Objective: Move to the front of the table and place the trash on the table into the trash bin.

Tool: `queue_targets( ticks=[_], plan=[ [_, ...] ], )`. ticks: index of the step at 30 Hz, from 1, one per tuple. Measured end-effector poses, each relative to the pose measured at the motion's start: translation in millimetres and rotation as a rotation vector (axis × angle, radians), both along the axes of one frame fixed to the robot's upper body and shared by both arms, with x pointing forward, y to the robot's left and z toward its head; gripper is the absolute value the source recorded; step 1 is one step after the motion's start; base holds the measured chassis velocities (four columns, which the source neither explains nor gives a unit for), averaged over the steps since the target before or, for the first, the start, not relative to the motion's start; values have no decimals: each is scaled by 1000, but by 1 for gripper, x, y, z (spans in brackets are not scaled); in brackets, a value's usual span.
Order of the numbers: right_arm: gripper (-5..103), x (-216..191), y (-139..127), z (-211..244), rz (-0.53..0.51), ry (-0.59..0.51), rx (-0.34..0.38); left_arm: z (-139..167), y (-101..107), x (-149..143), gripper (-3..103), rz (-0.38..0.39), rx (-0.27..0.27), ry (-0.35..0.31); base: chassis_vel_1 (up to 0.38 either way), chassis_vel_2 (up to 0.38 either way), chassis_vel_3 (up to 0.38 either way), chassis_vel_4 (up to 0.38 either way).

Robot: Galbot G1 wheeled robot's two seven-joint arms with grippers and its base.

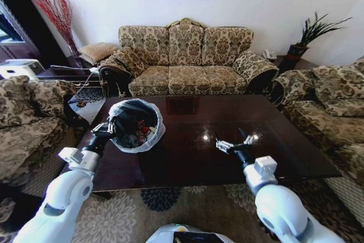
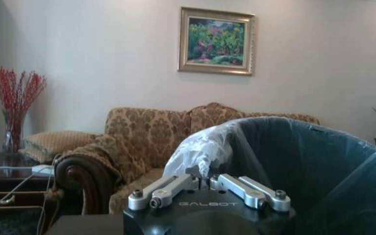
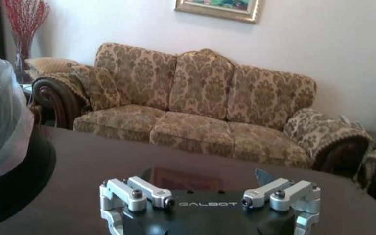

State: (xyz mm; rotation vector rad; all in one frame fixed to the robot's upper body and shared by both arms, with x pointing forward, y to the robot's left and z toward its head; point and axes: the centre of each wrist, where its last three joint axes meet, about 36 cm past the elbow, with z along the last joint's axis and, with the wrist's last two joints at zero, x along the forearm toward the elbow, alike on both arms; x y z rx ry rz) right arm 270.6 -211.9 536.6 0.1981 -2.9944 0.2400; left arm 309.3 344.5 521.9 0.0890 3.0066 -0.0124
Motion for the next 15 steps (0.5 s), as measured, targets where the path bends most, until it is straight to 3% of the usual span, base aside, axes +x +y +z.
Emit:
queue_targets(
  ticks=[9, 15],
  plan=[
    [100, 0, 6, -4, 10, 4, 10, 3, 3, -9, 3, 10, 1, -18, 116, -347, -129, 355],
    [100, -2, 10, -7, 24, 11, 7, 1, 7, -18, 3, 29, -4, -23, 226, -384, -215, 388]
  ],
)
